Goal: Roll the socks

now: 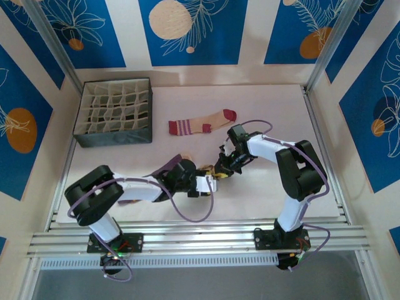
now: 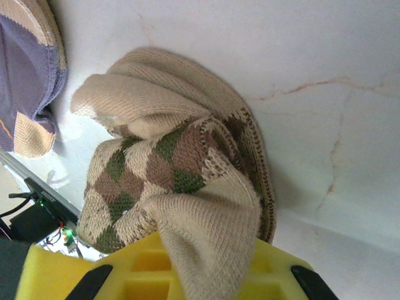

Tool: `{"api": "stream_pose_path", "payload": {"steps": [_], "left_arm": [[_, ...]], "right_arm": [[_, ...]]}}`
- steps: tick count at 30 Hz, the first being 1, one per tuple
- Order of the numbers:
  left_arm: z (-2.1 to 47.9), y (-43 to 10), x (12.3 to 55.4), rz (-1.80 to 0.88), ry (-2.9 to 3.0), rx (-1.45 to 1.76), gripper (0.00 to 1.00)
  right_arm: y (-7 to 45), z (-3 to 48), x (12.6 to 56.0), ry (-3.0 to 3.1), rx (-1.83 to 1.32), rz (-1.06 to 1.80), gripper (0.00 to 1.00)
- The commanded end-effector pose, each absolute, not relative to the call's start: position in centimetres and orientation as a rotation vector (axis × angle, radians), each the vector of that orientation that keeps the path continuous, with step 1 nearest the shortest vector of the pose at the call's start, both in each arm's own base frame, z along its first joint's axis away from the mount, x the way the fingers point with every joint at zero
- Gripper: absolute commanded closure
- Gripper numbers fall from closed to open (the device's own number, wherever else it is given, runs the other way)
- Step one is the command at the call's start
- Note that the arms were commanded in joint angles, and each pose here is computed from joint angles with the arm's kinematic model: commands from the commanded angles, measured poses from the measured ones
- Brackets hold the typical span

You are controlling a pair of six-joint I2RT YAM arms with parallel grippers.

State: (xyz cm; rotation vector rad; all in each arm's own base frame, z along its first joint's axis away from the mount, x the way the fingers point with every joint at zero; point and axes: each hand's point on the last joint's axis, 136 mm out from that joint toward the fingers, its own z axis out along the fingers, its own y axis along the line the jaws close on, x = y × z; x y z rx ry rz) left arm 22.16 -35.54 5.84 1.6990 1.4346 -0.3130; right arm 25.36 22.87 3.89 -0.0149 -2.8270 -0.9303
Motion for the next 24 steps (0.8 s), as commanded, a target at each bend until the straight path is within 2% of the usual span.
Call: {"api": "stream_pose_path", "payload": {"steps": [1,10,11,14,17,19,24], "left_arm": [[5.1,-35.3,23.9,-0.138,1.395,1.696,0.5],[2.3,-34.7,25.6,-0.029,1.508,1.679,0.5],[1.9,-34.6,25.7,-0.03,1.537,1.692,0.53],[0.9,-34.2,25.2,-0.144,1.661,1.72,0.75],[0.8,-34.1,24.5,-0.339,1.774,1.689,0.91],[0.9,-34.0,23.8,-0.468,1.842,1.658,0.97],[1.8,-34.3,21.9,-0.859,1.955,1.549,0.99]], "right_arm": [[21.0,1.9,23.7,-2.795,-0.079,-0.741,0.95],[21.3,2.6,23.1,-2.774,-0.068,-0.777,0.94],[21.3,2.9,23.0,-2.771,-0.063,-0.787,0.92],[21.6,3.9,23.1,-2.779,-0.039,-0.832,0.8],[21.6,5.8,23.5,-2.806,-0.025,-0.929,0.58],[21.1,7.1,23.9,-2.834,-0.051,-1.008,0.52],[19.1,9.1,24.6,-2.993,-0.034,-1.058,0.5]]}}
